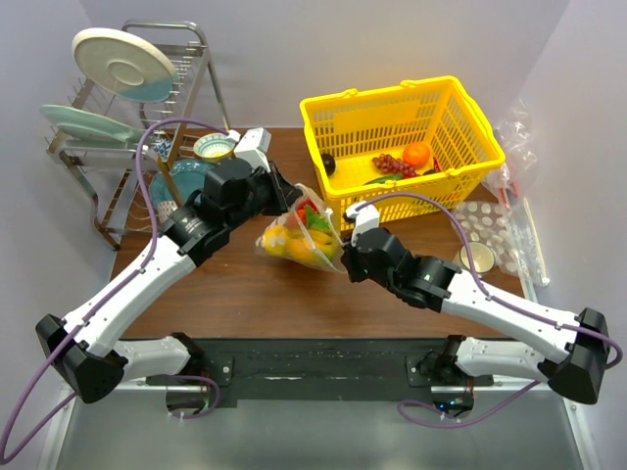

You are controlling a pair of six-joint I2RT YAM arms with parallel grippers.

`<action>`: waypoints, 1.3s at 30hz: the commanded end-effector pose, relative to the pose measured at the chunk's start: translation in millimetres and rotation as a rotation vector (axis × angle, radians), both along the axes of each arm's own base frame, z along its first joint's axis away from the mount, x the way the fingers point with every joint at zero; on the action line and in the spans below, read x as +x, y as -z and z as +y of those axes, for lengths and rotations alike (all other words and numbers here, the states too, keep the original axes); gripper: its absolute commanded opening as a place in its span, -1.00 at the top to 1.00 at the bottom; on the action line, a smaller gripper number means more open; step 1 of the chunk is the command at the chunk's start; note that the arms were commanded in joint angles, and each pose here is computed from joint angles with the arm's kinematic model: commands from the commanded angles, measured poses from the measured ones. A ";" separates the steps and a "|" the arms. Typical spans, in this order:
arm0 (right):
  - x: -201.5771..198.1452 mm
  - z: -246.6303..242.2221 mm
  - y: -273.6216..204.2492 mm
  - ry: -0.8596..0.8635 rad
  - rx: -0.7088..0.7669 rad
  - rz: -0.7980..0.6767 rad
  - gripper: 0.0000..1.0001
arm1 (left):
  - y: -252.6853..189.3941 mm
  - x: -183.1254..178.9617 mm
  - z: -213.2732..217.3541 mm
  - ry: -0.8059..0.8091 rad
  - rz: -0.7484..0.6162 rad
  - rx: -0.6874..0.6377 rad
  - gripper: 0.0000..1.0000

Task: Place the food in the zip-top bag and seal the zipper
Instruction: Adjust the zipper food storage bag at the center of the board.

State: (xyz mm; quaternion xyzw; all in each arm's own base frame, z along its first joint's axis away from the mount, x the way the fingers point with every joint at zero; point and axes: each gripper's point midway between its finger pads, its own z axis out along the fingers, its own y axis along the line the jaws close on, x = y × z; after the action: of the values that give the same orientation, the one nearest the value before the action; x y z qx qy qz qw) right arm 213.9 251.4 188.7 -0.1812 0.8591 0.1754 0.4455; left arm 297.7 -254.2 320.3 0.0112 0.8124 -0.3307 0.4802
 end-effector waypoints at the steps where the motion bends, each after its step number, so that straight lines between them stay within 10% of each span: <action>1: 14.8 14.7 -64.0 0.017 0.100 -0.091 1.00 | -0.5 3.4 10.9 -0.027 -0.065 0.027 1.00; 9: 44.3 32.4 -122.8 0.063 0.111 -0.195 1.00 | 37.7 -12.7 6.4 0.059 -0.009 0.068 1.00; 34: 47.6 64.7 -55.3 0.032 0.082 -0.065 1.00 | -30.9 -10.4 44.2 0.009 -0.190 0.257 1.00; 39: 48.0 83.3 -105.7 -0.045 0.183 -0.134 1.00 | 10.2 -18.2 34.2 0.066 -0.124 0.239 1.00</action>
State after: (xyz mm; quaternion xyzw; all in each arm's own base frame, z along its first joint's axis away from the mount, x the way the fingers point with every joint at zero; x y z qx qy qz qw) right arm 258.8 317.4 234.2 -0.1754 0.8427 0.1909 0.4718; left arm 282.7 -217.1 321.2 0.1090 0.8182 -0.2323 0.5145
